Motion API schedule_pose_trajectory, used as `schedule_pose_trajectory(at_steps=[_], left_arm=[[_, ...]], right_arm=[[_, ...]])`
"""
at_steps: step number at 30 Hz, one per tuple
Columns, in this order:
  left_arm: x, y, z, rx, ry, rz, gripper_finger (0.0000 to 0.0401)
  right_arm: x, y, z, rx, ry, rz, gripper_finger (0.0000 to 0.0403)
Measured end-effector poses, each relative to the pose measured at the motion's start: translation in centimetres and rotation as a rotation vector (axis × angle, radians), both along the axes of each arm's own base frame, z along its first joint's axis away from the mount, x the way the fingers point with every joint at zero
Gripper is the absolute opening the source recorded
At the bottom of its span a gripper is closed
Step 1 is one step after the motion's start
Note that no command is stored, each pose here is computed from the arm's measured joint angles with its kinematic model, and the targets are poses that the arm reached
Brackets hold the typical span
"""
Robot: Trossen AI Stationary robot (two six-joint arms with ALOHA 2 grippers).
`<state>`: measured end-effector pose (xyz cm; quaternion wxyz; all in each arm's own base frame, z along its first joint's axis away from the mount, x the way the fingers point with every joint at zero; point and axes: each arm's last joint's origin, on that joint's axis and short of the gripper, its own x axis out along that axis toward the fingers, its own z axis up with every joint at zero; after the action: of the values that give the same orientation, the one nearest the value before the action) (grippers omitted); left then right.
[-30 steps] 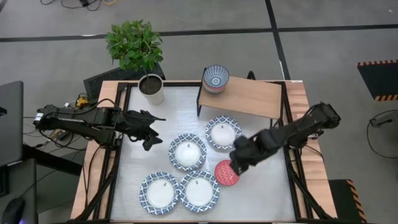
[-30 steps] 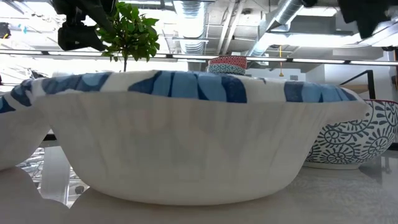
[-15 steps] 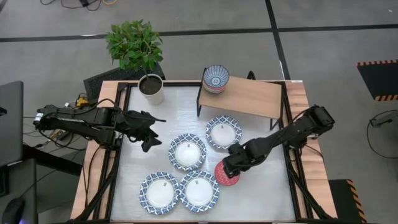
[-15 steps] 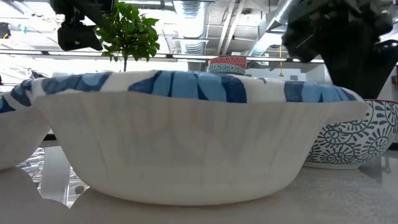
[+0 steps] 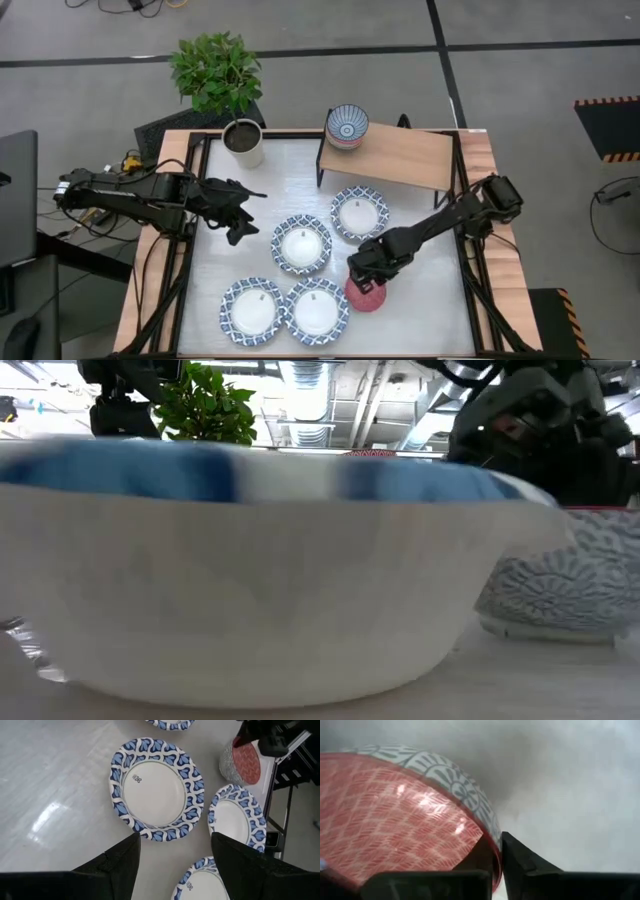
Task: Place and stack bowls onto a shelf
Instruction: Stack the red bowl on top of the blue bowl on the shelf
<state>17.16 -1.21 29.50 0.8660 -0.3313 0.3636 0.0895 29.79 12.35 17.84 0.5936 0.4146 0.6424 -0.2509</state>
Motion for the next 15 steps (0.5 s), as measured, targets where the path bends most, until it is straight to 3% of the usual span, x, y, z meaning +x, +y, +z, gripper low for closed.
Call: schedule_pose_trajectory(at_steps=[7, 12, 15], left_arm=[[0.0, 0.0, 0.0, 0.021, -0.002, -0.014, 0.0228], [0.0, 0.0, 0.0, 0.024, -0.003, -0.019, 0.0228], [0.0, 0.0, 0.0, 0.029, -0.003, -0.013, 0.0228]], right_arm=[[-1.2, -1.9, 3.3, 0.005, -0.036, -0.03, 0.0037], [-2.6, -5.3, 10.0, 0.002, -0.189, -0.075, 0.0037], [-3.8, -8.7, 14.7, -0.094, -0.305, -0.14, 0.0037]])
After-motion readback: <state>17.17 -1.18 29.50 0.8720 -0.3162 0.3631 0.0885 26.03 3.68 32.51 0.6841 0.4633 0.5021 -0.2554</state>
